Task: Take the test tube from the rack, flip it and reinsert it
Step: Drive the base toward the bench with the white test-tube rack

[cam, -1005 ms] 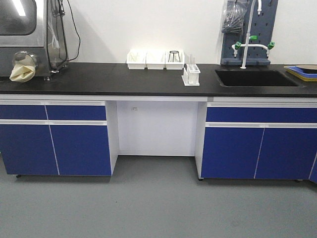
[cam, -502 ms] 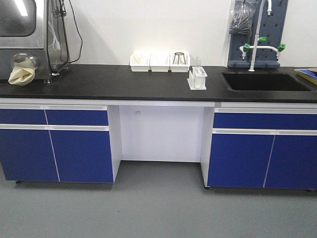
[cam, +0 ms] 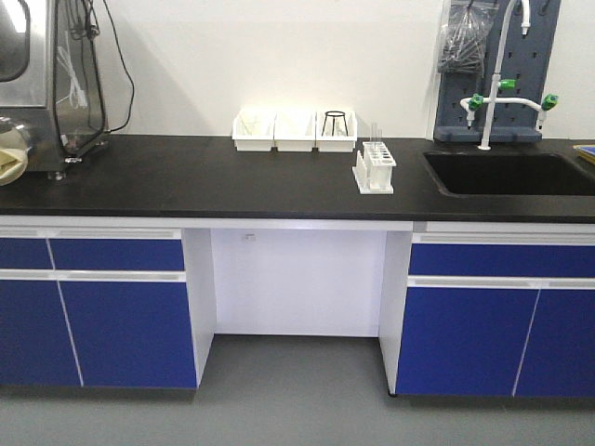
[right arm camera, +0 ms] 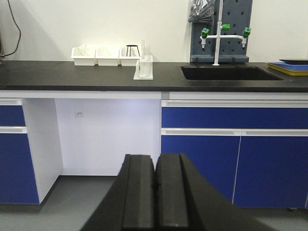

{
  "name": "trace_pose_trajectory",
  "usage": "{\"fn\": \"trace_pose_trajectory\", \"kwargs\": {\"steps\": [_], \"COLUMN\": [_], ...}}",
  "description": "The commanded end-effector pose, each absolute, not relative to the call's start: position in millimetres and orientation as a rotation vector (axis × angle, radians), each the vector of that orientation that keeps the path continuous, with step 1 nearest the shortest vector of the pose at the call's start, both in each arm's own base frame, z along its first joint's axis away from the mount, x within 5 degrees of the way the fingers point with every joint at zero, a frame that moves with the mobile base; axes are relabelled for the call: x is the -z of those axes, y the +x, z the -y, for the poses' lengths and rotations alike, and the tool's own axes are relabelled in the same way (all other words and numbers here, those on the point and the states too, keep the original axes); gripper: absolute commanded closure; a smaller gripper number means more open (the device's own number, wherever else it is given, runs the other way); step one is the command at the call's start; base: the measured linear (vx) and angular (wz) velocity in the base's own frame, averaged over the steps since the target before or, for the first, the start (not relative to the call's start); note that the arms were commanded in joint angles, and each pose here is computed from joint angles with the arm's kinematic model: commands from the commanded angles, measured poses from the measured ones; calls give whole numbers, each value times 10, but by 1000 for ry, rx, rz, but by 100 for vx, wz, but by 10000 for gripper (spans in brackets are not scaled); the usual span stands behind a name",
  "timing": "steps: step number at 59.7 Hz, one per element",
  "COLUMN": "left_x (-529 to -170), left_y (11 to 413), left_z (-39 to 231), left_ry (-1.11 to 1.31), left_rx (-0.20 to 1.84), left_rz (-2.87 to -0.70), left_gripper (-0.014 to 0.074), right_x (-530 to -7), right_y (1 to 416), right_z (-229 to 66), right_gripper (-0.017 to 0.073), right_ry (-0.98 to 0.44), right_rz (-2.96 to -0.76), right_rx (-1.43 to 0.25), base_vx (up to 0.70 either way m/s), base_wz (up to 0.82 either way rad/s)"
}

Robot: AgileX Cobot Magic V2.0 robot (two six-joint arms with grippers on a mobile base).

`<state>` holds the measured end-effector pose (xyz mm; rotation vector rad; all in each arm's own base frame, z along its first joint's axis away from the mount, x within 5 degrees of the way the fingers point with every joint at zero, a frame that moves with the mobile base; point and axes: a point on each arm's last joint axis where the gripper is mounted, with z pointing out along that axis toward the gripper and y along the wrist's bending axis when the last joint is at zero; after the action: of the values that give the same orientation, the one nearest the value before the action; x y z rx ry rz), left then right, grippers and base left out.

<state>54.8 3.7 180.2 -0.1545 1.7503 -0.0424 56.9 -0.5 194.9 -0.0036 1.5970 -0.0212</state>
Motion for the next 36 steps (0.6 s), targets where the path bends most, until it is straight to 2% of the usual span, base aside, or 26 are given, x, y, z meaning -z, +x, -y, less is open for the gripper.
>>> {"fn": "trace_pose_trajectory", "kwargs": {"steps": [1,36], "left_x": [-1872,-1872], "left_y": [552,552], "left_z": [-28,-28], "left_ry": [-141,-141], "left_rx": [58,58], "left_rz": [-1663,-1663], "left_gripper": [600,600], "right_x": [-2027,-2027], "right_y": [560,560], "right_z": [9,9], "right_gripper": [571,571], "right_ry": [-2,-2], "right_rz": [-1506,-1506], "right_rx": [29,29], "base_vx": [47,54], "base_wz": [-5,-5]}}
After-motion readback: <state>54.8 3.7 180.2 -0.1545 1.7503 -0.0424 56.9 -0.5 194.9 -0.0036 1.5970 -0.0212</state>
